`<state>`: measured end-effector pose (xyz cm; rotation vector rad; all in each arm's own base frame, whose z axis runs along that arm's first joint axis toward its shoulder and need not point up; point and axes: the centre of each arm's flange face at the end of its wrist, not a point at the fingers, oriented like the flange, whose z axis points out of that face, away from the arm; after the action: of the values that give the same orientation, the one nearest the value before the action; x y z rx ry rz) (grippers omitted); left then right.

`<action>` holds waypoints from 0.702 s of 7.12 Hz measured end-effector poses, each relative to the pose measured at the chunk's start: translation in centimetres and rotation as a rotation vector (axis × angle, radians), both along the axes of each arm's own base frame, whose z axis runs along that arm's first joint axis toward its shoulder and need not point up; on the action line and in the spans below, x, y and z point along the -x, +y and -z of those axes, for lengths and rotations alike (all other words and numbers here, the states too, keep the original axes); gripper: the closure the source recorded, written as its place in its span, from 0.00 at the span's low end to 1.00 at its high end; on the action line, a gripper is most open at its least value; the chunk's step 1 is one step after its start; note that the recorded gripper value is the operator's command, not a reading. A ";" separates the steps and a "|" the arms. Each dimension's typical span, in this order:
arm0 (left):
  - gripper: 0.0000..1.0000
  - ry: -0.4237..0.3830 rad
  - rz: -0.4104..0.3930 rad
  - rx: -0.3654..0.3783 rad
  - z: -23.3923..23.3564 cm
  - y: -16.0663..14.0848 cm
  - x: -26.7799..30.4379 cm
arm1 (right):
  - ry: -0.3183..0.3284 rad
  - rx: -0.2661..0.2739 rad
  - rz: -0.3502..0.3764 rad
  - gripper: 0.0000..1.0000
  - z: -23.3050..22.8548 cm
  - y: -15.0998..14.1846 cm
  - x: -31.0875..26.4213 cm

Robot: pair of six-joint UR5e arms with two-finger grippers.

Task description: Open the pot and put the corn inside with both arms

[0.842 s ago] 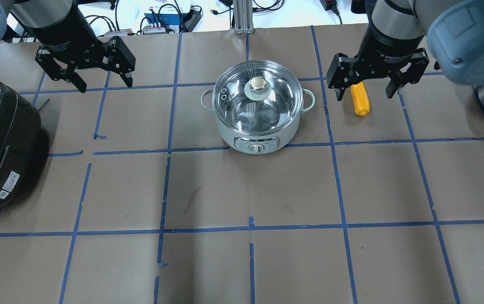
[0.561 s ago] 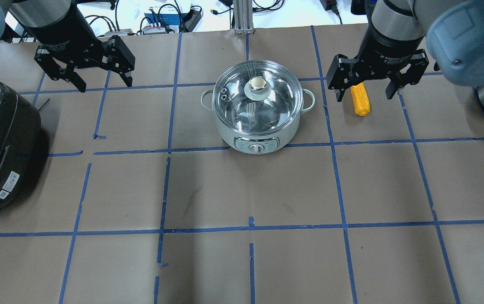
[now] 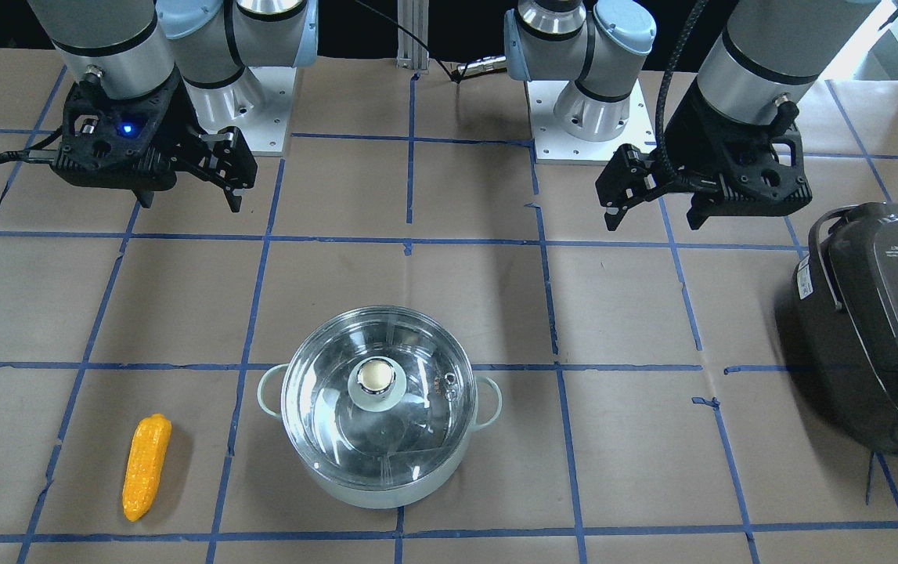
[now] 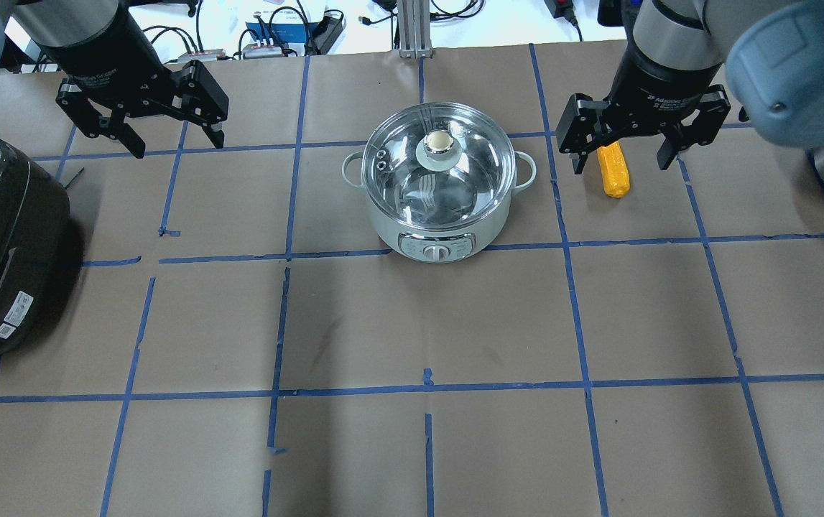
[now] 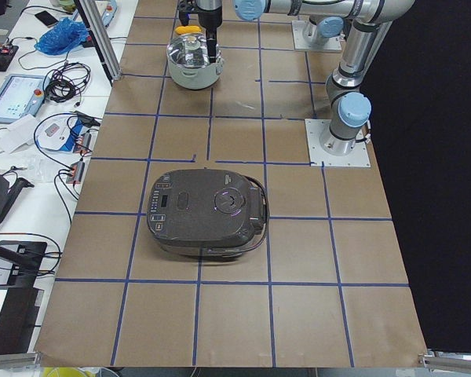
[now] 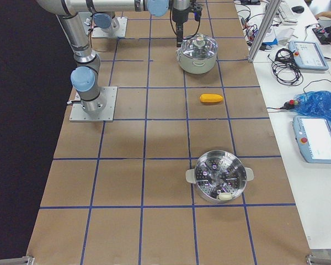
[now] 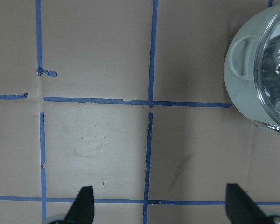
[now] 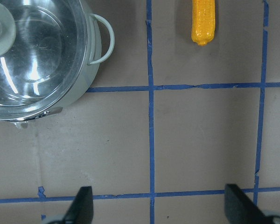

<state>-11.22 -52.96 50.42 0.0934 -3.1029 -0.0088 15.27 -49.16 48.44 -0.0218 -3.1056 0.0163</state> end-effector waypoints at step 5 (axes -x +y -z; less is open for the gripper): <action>0.00 0.119 -0.051 0.139 2.9 -3.8 11.9 | 0.000 0.000 -0.004 0.00 0.0 0.1 -0.2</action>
<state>-23.15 -56.79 47.50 0.1607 -2.9710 0.1948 15.47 -49.10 48.44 -0.0156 -3.1057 0.0169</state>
